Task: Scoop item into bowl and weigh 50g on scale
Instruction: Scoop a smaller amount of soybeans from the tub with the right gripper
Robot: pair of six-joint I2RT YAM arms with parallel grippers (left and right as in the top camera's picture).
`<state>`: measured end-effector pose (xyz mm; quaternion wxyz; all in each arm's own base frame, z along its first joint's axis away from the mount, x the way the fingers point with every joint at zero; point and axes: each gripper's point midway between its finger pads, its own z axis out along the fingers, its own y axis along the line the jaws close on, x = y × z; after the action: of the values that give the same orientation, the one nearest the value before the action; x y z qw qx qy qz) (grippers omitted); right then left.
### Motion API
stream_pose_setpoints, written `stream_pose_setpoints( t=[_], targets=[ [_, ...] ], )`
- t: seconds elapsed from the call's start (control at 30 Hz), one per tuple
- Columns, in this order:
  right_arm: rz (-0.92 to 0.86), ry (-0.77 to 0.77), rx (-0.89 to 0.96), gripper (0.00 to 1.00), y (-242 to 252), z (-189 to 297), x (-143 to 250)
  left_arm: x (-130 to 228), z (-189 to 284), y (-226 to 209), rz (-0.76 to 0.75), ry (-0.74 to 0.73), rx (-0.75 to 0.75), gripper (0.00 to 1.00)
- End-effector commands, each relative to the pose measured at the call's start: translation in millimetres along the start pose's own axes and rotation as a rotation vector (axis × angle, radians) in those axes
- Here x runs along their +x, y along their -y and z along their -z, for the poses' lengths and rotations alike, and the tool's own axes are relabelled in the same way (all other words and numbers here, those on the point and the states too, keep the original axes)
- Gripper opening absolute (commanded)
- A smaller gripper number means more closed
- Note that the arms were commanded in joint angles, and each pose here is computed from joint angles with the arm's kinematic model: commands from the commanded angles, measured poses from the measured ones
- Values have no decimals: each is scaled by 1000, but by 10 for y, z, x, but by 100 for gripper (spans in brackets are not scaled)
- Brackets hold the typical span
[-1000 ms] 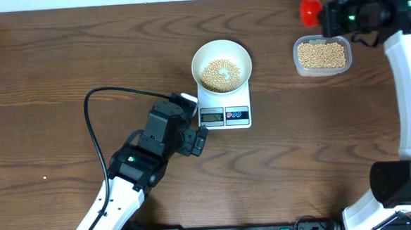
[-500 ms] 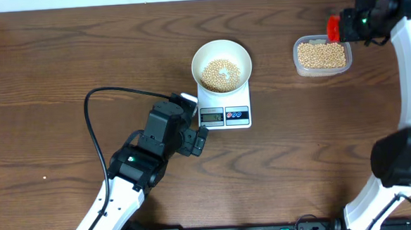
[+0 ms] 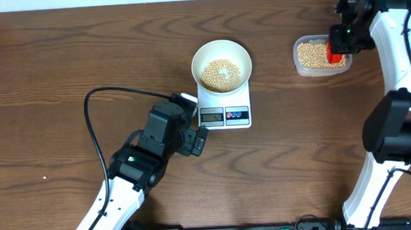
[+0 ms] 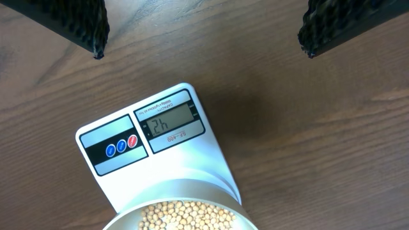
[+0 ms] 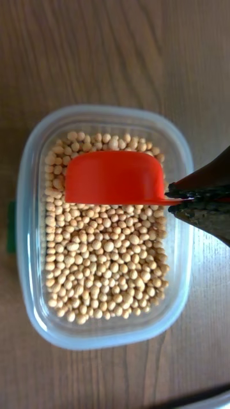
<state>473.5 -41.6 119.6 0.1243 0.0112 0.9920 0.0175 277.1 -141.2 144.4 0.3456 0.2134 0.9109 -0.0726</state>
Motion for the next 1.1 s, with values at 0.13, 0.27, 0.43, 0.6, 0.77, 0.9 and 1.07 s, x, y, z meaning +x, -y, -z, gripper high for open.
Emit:
stream_pose_setpoints(
  t=[0.13, 0.27, 0.43, 0.6, 0.77, 0.9, 1.07],
  targets=[
    [-18, -88, -98, 1, -177, -271, 140, -33, 10, -22, -2, 4, -8, 97],
    [-21, -80, -209, 1, -362, -243, 123, -32, 10, -22, -2, 4, -8, 97],
    [-26, -67, -306, 1, -517, -202, 94, -34, 10, -22, -2, 5, -8, 97],
    [-57, -47, -325, 1, -401, -181, 56, -34, 10, -22, -2, 5, -8, 97],
    [-100, -1, -443, 1, -259, -82, -1, -34, 10, -22, -2, 5, -8, 97],
    [-126, 49, -559, 1, -122, 44, -30, -34, 10, -22, -2, 5, -8, 97],
    [-176, 74, -605, 1, 87, 121, -9, -34, 10, -21, -2, 5, -8, 97]
  ],
)
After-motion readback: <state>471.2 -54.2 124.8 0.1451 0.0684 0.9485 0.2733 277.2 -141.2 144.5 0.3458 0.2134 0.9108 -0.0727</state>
